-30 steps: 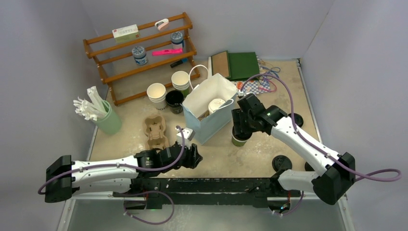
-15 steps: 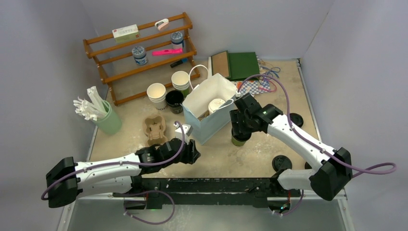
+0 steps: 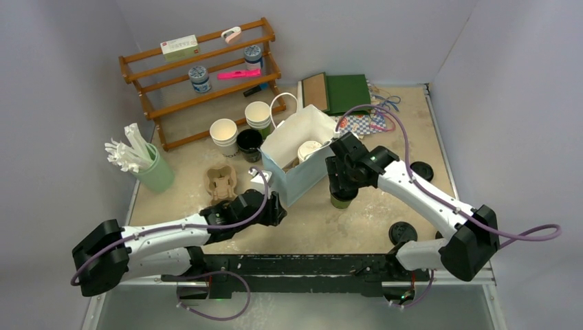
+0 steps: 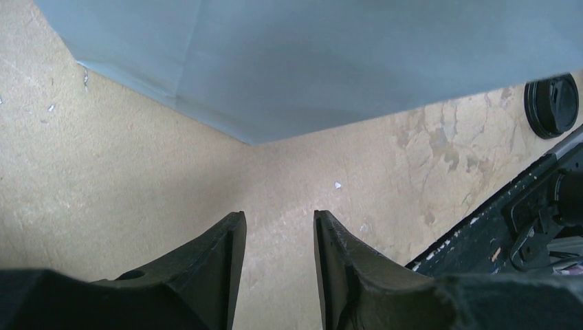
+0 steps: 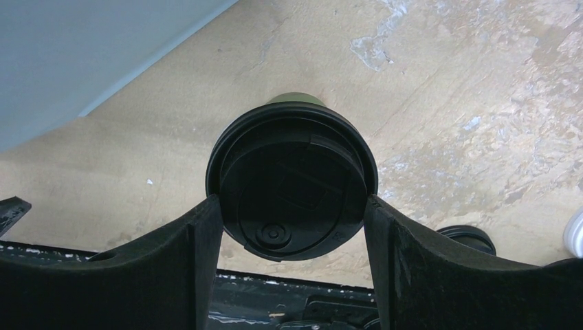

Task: Pack the takeout coffee
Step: Close the cup lid on the coffee cup.

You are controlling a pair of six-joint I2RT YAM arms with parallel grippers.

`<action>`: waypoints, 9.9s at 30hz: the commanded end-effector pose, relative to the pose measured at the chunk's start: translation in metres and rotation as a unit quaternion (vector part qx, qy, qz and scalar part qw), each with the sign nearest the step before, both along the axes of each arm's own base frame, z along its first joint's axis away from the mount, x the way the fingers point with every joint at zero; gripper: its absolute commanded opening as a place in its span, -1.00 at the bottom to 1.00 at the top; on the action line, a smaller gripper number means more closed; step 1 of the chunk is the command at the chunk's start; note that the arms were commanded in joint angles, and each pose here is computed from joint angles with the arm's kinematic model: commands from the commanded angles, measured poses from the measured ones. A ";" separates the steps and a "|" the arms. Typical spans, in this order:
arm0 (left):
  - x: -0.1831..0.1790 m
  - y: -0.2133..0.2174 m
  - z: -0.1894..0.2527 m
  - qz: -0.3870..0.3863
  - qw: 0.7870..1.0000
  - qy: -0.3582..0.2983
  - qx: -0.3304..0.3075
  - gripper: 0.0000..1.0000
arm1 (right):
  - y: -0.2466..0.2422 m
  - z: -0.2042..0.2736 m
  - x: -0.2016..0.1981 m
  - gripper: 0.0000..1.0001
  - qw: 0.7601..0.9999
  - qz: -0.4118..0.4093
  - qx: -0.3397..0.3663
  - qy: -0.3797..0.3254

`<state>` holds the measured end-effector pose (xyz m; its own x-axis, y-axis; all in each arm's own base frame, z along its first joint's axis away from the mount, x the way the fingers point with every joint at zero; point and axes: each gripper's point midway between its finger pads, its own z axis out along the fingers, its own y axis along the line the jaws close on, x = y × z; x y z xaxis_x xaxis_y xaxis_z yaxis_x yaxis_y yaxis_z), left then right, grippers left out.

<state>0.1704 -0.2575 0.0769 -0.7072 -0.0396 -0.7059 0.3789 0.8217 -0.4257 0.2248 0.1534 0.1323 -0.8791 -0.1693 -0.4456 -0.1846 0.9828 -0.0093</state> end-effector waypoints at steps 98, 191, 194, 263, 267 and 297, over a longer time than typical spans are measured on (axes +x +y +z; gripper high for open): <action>0.034 -0.126 0.118 -0.076 0.978 0.009 -0.192 -0.37 | 0.002 0.020 -0.132 0.04 0.945 -0.053 0.037 0.320; 0.019 -0.179 0.067 -0.117 0.966 0.112 -0.204 -0.56 | -0.007 0.006 -0.087 0.70 0.989 -0.017 0.139 0.047; 0.020 -0.180 0.068 -0.117 0.965 0.112 -0.205 -0.57 | -0.015 0.001 -0.087 0.76 0.992 -0.025 0.110 0.054; -0.044 -0.219 0.102 -0.485 0.806 -0.334 0.066 0.90 | -0.081 0.025 -0.069 -0.07 0.930 -0.279 0.240 -0.017; -0.045 -0.225 0.095 -0.497 0.804 -0.320 0.066 0.90 | -0.082 0.025 -0.070 -0.07 0.932 -0.275 0.234 -0.017; -0.032 -0.224 0.074 -0.499 0.831 -0.243 0.046 0.71 | -0.057 0.005 -0.071 -0.23 0.937 -0.218 0.271 0.040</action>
<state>0.1335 -0.4739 0.1373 0.0295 0.4901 -0.8712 0.9990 0.0148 0.0421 0.1547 0.0854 0.1402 -0.8197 0.4764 -0.3182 0.3010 0.8307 0.4684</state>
